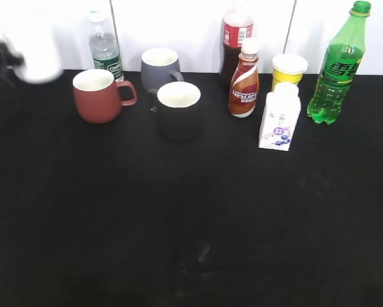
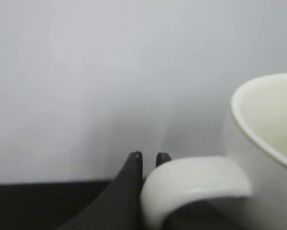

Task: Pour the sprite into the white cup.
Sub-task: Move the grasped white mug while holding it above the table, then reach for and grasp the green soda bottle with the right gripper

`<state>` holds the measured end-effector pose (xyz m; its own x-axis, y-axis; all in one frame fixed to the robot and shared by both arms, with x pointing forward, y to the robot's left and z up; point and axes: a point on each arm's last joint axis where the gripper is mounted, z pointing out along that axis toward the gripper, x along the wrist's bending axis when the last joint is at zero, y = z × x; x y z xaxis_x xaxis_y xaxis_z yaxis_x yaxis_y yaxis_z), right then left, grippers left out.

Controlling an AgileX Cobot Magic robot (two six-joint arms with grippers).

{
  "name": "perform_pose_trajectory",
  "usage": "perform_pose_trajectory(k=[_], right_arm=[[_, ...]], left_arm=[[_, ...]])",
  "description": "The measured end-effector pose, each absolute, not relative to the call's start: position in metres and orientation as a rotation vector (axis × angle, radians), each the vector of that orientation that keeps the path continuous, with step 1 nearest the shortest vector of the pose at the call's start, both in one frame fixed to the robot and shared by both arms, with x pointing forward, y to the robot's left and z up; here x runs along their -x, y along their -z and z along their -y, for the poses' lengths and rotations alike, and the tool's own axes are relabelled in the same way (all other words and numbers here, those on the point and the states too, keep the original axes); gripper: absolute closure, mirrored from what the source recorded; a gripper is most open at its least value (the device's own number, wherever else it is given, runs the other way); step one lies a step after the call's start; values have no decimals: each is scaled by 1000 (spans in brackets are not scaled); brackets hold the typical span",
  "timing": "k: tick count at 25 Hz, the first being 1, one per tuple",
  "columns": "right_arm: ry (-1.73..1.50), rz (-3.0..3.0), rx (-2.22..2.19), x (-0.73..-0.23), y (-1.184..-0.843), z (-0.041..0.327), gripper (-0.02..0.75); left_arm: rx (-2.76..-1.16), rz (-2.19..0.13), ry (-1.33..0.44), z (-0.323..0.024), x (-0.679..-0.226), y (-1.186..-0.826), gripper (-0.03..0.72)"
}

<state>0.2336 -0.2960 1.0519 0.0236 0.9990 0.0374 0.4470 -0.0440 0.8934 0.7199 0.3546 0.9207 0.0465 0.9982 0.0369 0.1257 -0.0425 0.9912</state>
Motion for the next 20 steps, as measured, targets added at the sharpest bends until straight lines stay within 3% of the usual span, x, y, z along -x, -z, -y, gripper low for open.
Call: perform_pose_trajectory(k=[2, 4, 6, 8, 11, 13, 18, 20], right_arm=[[-973, -1511, -1583, -234, -1052, 296, 181], [-973, -1511, -1583, -234, -1052, 296, 181], [-973, -1511, -1583, -234, -1052, 296, 181], [-1011, -1467, -1541, -246, -1066, 297, 181], [-1100, -1343, -1427, -305, -1076, 300, 181], [-1144, -1264, -1360, -356, -1060, 303, 181], [-1150, -1316, -1254, -467, -978, 302, 181], [-1136, -1376, -1300, -503, -937, 301, 118]], left_arm=[[-1336, -1232, -1147, -349, -685, -950, 627], [-1312, -1186, -1140, -333, -619, -981, 627], [-1304, -1141, -1132, -320, -578, -995, 627], [-1328, -1090, -1074, -296, -519, -997, 627], [-1430, -1013, -920, -258, -484, -975, 627], [-1474, -936, -857, -239, -478, -973, 627], [-1488, -893, -827, -230, -475, -973, 627], [-1494, -886, -825, -229, -475, -973, 627]])
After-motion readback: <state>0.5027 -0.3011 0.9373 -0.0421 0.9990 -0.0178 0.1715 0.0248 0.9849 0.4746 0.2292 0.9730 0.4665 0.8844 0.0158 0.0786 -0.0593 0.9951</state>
